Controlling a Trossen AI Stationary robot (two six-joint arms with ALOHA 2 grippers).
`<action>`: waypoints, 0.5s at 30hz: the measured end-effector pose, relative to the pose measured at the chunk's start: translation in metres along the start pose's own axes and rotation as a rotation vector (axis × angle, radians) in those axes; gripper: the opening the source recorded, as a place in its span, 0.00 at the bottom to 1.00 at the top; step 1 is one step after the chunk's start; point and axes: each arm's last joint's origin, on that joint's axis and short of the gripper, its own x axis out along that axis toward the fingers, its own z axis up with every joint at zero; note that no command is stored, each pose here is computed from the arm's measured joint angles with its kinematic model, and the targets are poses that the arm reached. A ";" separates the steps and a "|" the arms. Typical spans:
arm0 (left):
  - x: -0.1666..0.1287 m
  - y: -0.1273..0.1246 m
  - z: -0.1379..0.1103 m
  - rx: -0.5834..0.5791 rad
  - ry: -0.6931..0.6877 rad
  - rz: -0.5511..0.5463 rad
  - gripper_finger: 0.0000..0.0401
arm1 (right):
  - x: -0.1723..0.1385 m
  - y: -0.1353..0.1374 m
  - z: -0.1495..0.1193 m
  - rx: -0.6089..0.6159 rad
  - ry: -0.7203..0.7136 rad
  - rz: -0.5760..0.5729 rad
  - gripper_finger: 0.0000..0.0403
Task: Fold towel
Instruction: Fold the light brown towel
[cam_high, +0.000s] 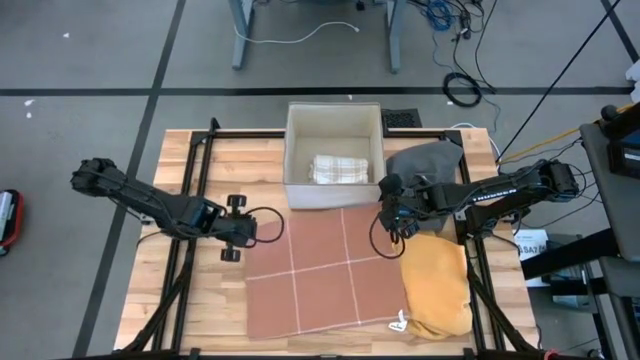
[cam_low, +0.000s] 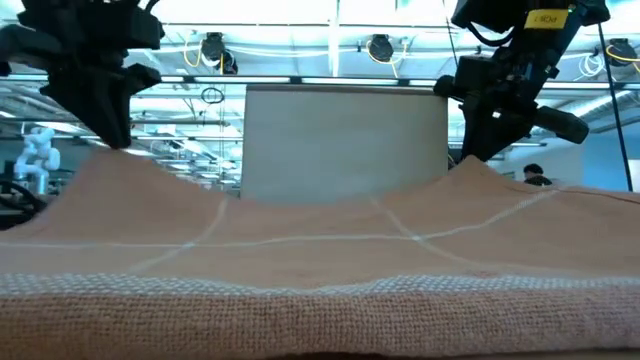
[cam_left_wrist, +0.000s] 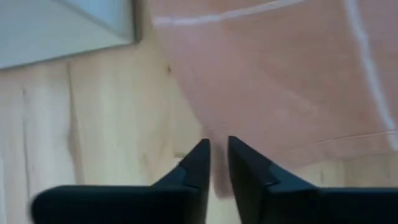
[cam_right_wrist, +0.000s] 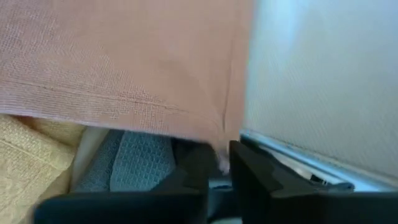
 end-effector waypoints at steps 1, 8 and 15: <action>0.001 0.001 -0.001 -0.011 0.007 0.009 0.20 | 0.000 0.000 -0.001 0.015 0.008 0.000 0.14; 0.000 0.002 -0.004 -0.075 0.032 0.042 0.43 | -0.012 0.001 -0.014 0.172 0.075 -0.010 0.38; -0.005 -0.020 0.011 -0.099 -0.102 -0.292 0.47 | -0.039 0.011 -0.012 0.390 -0.136 0.183 0.46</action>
